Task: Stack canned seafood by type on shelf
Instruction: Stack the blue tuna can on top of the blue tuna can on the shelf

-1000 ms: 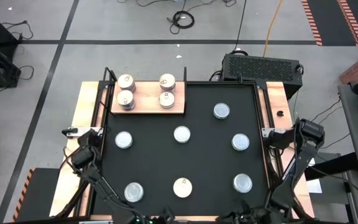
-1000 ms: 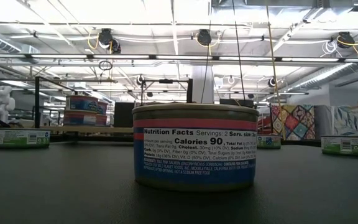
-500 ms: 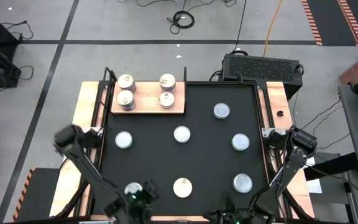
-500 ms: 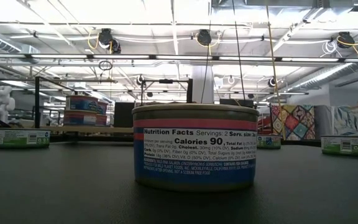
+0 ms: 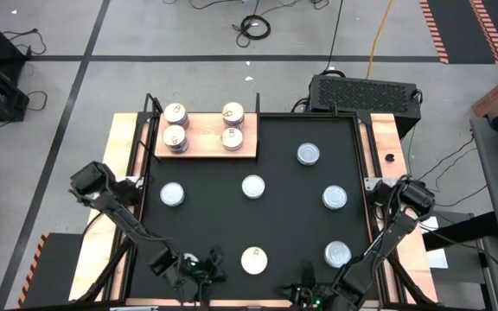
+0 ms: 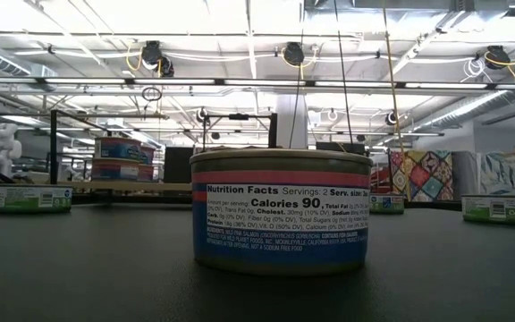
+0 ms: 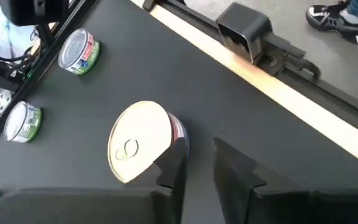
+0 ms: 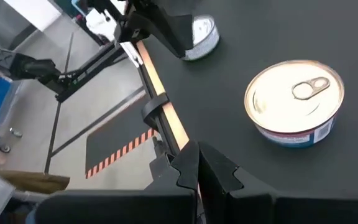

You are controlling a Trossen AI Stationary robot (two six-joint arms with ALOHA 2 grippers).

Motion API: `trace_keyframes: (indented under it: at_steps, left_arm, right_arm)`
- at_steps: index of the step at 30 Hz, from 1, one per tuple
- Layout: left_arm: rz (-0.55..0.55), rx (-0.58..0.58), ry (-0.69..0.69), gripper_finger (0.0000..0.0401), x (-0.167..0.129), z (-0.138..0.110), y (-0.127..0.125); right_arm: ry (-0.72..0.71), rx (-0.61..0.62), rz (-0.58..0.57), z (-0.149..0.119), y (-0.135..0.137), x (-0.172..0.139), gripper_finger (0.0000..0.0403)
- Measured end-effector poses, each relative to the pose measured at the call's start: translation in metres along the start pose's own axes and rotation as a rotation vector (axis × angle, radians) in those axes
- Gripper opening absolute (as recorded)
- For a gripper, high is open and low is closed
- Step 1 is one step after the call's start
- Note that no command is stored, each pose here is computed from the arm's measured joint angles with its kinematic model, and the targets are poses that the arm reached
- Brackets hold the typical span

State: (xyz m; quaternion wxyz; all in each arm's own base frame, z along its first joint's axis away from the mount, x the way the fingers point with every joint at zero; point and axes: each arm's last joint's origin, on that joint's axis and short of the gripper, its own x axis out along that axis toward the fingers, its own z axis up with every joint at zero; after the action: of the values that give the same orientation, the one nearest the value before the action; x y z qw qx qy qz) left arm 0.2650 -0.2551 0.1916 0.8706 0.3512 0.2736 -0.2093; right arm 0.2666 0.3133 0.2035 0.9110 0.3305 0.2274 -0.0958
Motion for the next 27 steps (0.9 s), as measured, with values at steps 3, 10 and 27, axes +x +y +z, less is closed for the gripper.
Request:
trace_keyframes:
  at_steps: [3, 10, 27]
  left_arm:
    - [0.02, 0.032, 0.014, 0.0113, 0.016, -0.006, 0.001]
    - [0.063, 0.148, 0.085, 0.0157, 0.041, -0.019, 0.005]
    - [-0.072, 0.262, 0.109, 0.0158, 0.058, -0.04, 0.037]
  right_arm:
    - [0.026, 0.007, 0.001, 0.003, -0.001, 0.004, 0.0]
    - [0.021, 0.017, -0.007, 0.007, -0.003, 0.008, 0.0]
    - [-0.005, 0.021, -0.055, 0.02, -0.01, 0.02, 0.0]
